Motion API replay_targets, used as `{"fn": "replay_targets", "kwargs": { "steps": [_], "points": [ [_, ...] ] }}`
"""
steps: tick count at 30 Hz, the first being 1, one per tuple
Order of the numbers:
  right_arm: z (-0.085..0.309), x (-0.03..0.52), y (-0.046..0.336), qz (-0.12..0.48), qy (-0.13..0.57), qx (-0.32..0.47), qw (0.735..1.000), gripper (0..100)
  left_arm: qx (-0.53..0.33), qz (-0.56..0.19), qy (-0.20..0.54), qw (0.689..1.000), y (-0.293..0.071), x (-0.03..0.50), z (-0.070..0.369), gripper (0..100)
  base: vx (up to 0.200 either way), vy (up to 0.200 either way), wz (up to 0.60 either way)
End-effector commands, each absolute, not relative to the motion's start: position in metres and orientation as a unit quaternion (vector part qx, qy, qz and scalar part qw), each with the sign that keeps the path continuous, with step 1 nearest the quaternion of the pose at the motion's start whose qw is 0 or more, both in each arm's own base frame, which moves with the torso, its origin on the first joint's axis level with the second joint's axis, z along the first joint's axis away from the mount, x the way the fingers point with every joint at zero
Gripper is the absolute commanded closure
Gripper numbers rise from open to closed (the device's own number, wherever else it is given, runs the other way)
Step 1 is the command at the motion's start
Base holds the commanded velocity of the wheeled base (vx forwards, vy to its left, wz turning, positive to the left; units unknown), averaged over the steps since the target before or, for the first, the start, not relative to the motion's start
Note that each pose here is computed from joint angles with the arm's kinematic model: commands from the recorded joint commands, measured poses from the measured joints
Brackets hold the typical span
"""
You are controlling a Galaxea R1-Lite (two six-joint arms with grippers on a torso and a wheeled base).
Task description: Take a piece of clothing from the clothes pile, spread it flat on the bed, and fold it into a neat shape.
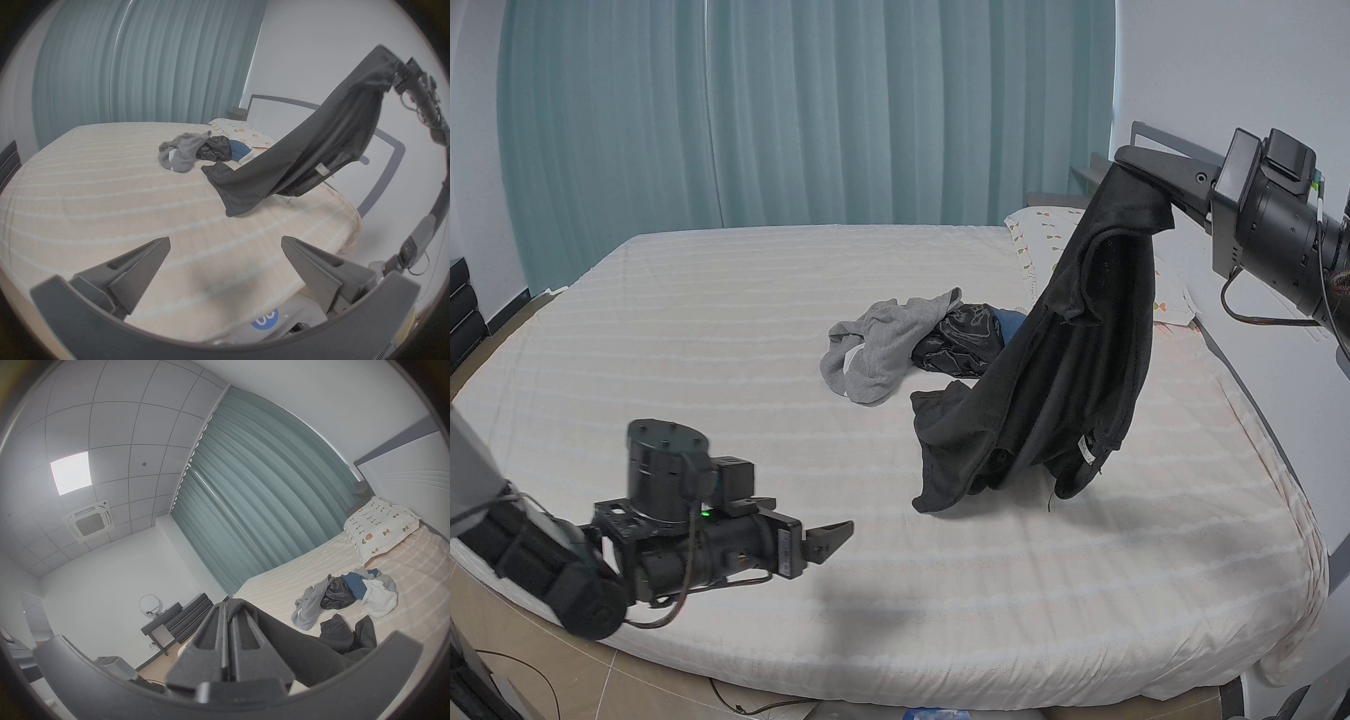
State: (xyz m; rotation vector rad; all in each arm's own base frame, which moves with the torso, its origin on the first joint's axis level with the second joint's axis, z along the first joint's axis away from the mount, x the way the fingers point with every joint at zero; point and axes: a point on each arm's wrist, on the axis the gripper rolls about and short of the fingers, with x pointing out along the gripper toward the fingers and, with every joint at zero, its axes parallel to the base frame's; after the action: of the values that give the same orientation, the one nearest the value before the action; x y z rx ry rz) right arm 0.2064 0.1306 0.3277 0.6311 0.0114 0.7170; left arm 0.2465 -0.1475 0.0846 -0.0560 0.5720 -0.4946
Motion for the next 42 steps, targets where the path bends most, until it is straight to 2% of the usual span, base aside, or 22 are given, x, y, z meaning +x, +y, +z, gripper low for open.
{"fn": "replay_targets", "kwargs": {
  "steps": [1,5,11,31,32,36,42],
  "points": [
    [0.326,0.210,0.133,0.344,0.008,0.303,0.889,100,-0.016,-0.255,0.307,0.917,-0.195,0.271,0.035,0,0.000,0.000,0.00],
    [0.326,0.211,0.133,0.345,0.007,0.303,0.888,100,-0.059,-0.267,0.281,0.920,-0.217,0.282,0.028,0,0.000,0.000,0.00],
    [0.334,0.210,0.133,0.348,-0.004,0.305,0.887,100,-0.069,-0.268,0.266,0.923,-0.238,0.302,0.016,0,0.000,0.000,0.00],
    [0.337,0.209,0.134,0.353,-0.008,0.305,0.885,100,-0.113,-0.249,0.240,0.932,-0.280,0.367,-0.017,0,0.000,0.000,0.00],
    [0.337,0.209,0.134,0.353,-0.008,0.305,0.885,100,-0.113,-0.246,0.238,0.933,-0.280,0.369,-0.017,100,0.000,0.000,0.00],
    [0.336,0.210,0.134,0.351,-0.006,0.304,0.886,100,-0.118,-0.237,0.235,0.935,-0.277,0.374,-0.017,100,0.000,0.000,0.00],
    [0.329,0.215,0.136,0.345,0.004,0.302,0.888,100,-0.119,-0.179,0.226,0.950,-0.262,0.381,-0.017,100,0.000,0.000,0.00]
  ]
}}
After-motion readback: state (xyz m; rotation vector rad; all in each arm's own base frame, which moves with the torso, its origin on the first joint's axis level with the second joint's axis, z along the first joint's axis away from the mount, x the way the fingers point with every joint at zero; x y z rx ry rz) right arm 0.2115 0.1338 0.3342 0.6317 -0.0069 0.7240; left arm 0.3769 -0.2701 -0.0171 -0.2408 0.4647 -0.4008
